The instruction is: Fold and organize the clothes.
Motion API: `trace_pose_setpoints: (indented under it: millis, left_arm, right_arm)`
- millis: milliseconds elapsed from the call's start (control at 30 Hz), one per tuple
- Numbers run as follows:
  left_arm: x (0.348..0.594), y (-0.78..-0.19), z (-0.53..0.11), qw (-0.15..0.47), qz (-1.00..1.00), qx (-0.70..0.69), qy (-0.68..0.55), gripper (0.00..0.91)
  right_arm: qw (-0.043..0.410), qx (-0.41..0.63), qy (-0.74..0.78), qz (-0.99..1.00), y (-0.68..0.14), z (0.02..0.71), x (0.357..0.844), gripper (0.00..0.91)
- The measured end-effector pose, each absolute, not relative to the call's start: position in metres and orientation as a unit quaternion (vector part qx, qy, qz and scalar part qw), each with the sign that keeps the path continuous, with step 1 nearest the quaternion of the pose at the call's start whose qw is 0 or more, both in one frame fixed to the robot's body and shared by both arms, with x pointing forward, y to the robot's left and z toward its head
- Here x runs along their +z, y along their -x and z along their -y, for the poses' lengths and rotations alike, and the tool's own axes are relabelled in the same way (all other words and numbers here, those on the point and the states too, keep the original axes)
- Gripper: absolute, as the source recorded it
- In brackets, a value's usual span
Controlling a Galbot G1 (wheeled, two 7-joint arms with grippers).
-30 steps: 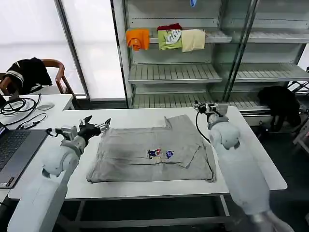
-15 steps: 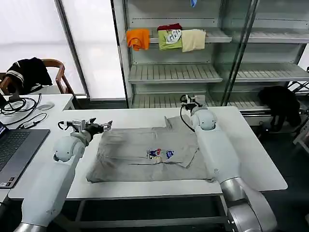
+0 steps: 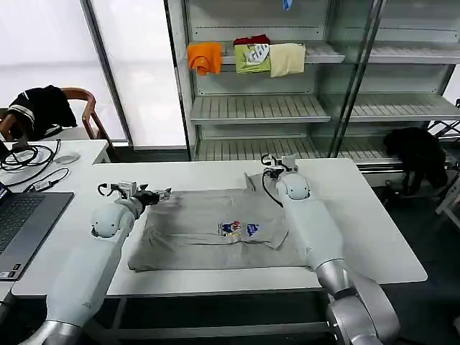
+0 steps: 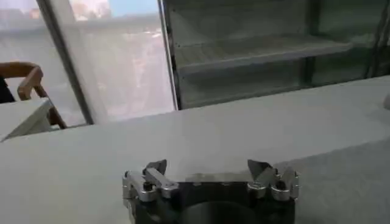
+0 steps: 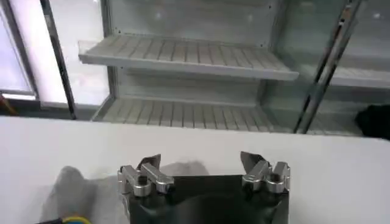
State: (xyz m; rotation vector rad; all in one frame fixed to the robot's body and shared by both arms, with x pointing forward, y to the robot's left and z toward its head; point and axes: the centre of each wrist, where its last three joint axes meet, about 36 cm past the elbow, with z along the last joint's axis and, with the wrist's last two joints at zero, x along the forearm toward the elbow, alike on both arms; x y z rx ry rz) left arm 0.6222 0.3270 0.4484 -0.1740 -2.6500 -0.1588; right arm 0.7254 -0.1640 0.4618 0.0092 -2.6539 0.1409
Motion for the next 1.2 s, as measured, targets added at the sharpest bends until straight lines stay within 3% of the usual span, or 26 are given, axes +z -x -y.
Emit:
trace_pose_setpoints:
  millis: [467, 500, 533, 567, 600, 633, 700, 1200]
  left_arm:
    - [0.434, -0.626, -0.337, 0.255, 0.964, -0.052, 0.049, 0.907]
    - [0.433, -0.626, -0.337, 0.256, 0.964, -0.051, 0.049, 0.877]
    - [0.432, -0.626, -0.337, 0.257, 0.964, -0.05, 0.049, 0.756]
    - [0.431, -0.626, -0.337, 0.258, 0.964, -0.049, 0.049, 0.554]
    - [0.43, -0.625, -0.337, 0.259, 0.964, -0.048, 0.049, 0.423]
    - [0.429, -0.625, -0.336, 0.26, 0.963, -0.047, 0.049, 0.091]
    - [0.428, -0.625, -0.336, 0.262, 0.963, -0.044, 0.049, 0.02]
    - [0.418, -0.619, -0.329, 0.268, 0.961, -0.034, 0.057, 0.02]
  right_arm:
    - [0.257, 0.054, 0.0, 0.965, -0.724, 0.161, 0.443, 0.907]
    - [0.258, 0.054, 0.0, 0.965, -0.723, 0.161, 0.442, 0.897]
    - [0.259, 0.054, -0.001, 0.964, -0.723, 0.16, 0.441, 0.877]
    - [0.26, 0.054, -0.002, 0.964, -0.722, 0.16, 0.439, 0.776]
    - [0.261, 0.053, -0.002, 0.964, -0.721, 0.159, 0.437, 0.695]
    - [0.263, 0.052, -0.003, 0.963, -0.72, 0.159, 0.436, 0.393]
    - [0.266, 0.051, -0.003, 0.963, -0.719, 0.158, 0.432, 0.0]
    - [0.271, 0.048, -0.003, 0.961, -0.706, 0.168, 0.42, 0.0]
